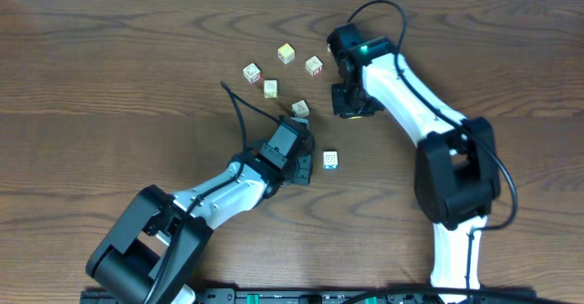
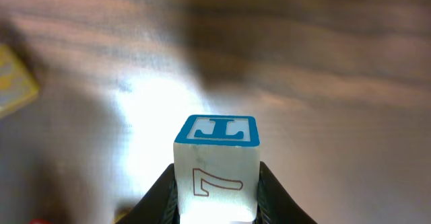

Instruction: Lift 5 blocks

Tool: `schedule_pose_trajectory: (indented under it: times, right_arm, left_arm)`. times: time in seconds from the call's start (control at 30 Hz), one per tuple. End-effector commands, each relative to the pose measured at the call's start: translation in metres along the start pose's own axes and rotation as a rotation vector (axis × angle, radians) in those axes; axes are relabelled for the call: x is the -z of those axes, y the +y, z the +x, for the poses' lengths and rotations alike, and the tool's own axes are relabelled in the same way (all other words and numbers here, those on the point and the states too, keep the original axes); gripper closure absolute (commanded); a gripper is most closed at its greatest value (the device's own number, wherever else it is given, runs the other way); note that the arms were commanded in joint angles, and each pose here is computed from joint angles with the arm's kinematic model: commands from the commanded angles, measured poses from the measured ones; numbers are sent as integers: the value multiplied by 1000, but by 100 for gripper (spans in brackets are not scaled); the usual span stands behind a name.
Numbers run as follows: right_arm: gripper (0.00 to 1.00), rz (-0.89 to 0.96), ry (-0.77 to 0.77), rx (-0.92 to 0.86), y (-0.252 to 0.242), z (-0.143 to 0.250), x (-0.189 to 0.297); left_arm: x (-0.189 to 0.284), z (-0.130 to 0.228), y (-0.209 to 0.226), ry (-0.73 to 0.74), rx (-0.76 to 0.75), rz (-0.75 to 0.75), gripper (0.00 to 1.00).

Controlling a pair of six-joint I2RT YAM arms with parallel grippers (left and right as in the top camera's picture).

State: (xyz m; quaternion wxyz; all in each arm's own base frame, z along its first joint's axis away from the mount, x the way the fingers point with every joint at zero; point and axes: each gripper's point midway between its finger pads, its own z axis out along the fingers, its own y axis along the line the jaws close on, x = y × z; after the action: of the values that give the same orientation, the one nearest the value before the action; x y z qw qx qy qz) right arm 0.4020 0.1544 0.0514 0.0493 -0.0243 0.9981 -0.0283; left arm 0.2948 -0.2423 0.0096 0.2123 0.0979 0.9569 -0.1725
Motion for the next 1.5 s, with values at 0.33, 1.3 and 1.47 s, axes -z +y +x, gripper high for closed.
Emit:
schedule_pose_trajectory:
  times: [0.33, 1.3, 1.47]
  right_arm:
    - [99, 50, 90, 11, -24, 40, 12]
    - [99, -121, 333, 101, 19, 140, -53]
    - [99, -125, 343, 100, 20, 142, -52]
  left_arm:
    - [-3, 7, -3, 9, -8, -13, 30]
    - [17, -66, 80, -175, 108, -129, 17]
    - [-2, -77, 83, -159, 87, -139, 18]
